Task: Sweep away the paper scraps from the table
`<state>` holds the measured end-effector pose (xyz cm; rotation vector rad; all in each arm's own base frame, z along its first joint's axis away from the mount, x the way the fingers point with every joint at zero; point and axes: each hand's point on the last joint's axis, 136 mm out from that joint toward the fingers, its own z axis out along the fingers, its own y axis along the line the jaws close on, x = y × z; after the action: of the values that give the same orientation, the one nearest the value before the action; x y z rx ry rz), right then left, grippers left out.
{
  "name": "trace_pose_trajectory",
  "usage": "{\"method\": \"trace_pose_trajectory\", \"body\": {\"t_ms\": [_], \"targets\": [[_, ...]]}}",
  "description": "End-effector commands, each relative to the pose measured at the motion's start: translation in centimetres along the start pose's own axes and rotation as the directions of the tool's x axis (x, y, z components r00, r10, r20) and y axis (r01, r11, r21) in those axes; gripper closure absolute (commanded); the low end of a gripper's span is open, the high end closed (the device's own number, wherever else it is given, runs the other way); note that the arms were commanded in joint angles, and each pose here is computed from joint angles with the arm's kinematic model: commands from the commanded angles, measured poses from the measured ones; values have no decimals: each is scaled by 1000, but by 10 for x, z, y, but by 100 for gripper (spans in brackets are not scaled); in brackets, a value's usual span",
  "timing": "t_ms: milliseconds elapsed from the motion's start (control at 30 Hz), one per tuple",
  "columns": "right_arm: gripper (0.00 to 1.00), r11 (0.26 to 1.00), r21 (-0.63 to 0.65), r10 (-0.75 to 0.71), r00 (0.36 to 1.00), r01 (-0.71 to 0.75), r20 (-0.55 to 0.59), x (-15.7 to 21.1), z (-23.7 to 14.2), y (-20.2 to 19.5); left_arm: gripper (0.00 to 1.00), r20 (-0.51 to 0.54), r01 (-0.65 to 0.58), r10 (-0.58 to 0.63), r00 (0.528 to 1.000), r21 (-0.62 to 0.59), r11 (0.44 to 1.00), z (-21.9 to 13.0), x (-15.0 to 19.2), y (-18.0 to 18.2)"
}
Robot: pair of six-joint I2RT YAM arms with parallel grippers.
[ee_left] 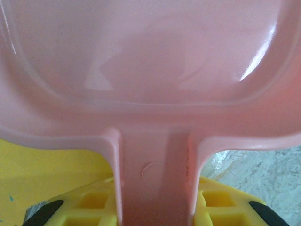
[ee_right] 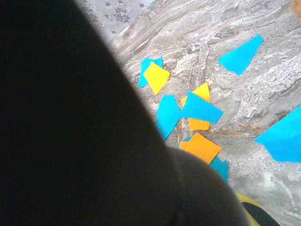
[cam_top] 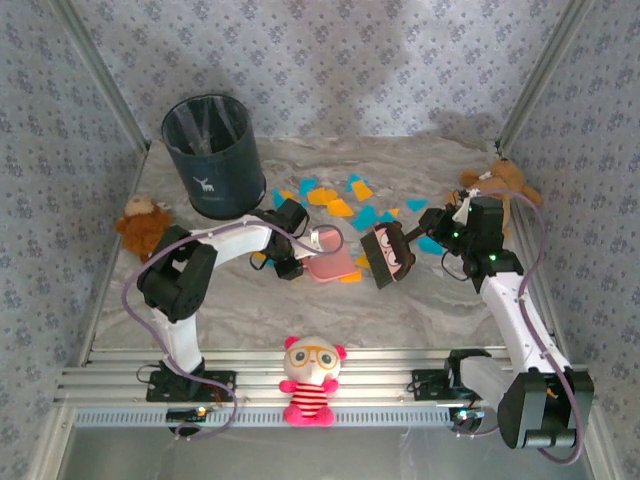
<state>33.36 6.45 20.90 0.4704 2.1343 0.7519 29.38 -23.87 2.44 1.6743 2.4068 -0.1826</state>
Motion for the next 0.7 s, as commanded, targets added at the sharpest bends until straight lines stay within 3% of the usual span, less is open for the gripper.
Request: {"method": "trace_pose_trajectory", "body": {"t_ms": [0,100,267,400,667], "targets": [[100,1000,-16,-12,1000,12,16,-4,-6,5,89,25,-1,0,1000,6,1000,-29,-7,-2],[100,1000,-18,-14,1000,14,21,-6,-6,6,100,14,11,-11,1000,11,1000,-40,-7,-4],[100,999,-27,-21,999,21,33,-11,-5,10,100,-25,19,-19,1000,13,1000,-57,-3,-8],[100,999,-37,-27,999,28,25,-14,2,15,100,-65,-24,21,998,-43,999,-70,9,-9],[100,997,-77,-28,1000,28,2,-11,26,32,100,-135,-104,99,986,-28,994,-102,42,-28]]}}
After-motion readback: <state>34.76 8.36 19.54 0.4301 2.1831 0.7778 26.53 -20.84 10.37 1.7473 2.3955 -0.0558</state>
